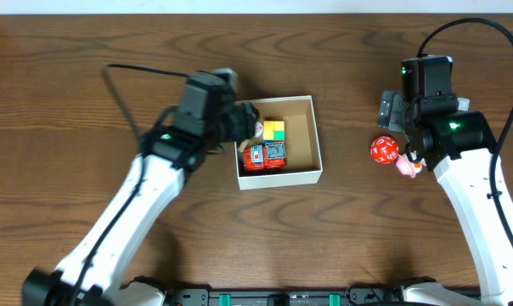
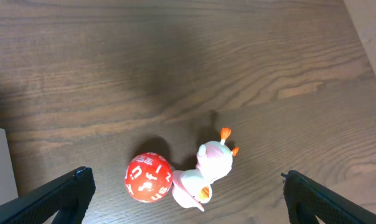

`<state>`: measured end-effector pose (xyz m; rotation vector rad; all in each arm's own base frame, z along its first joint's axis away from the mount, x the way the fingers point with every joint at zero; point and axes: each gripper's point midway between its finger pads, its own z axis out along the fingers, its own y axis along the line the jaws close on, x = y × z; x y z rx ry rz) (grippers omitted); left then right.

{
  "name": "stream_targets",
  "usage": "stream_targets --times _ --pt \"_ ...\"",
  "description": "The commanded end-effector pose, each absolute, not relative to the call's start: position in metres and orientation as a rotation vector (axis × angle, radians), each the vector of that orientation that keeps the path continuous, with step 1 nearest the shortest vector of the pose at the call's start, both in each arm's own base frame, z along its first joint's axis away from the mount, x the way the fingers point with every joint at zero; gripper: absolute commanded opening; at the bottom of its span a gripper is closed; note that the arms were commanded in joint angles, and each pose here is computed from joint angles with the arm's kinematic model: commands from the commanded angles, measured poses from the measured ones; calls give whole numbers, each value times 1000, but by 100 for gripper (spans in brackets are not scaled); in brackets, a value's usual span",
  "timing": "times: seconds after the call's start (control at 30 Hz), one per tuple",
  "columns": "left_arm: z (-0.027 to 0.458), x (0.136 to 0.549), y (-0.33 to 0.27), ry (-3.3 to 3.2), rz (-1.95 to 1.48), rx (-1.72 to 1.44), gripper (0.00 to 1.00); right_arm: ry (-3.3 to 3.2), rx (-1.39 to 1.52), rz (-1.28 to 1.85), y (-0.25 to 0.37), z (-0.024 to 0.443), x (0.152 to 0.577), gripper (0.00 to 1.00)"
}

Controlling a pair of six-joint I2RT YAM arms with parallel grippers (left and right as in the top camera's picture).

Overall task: Pack container
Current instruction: 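Release the pig toy in the box and raise the left gripper, then lower the right gripper onto the bird plush and grasp it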

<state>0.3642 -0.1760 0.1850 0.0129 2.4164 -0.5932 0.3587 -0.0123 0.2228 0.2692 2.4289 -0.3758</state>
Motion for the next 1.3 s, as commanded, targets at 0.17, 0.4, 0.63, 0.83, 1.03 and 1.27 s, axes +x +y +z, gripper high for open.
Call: stream_targets --times 0.17,0.4,0.63,0.83,1.03,1.27 --pt "213 378 -53 2295 15 -120 98 2403 284 -382 -15 232 358 99" --pt "201 368 -35 2358 60 -160 98 2403 284 -382 -15 232 358 99" --pt "200 367 -35 2367 63 -159 98 2403 284 -382 -15 232 358 99" --pt "200 367 -35 2367 63 -159 98 2403 284 -382 -15 232 358 99" --pt "200 366 -35 2367 63 -159 98 2414 250 -184 10 230 367 99" --pt "200 366 -35 2367 63 -159 98 2438 220 -98 22 226 366 99"
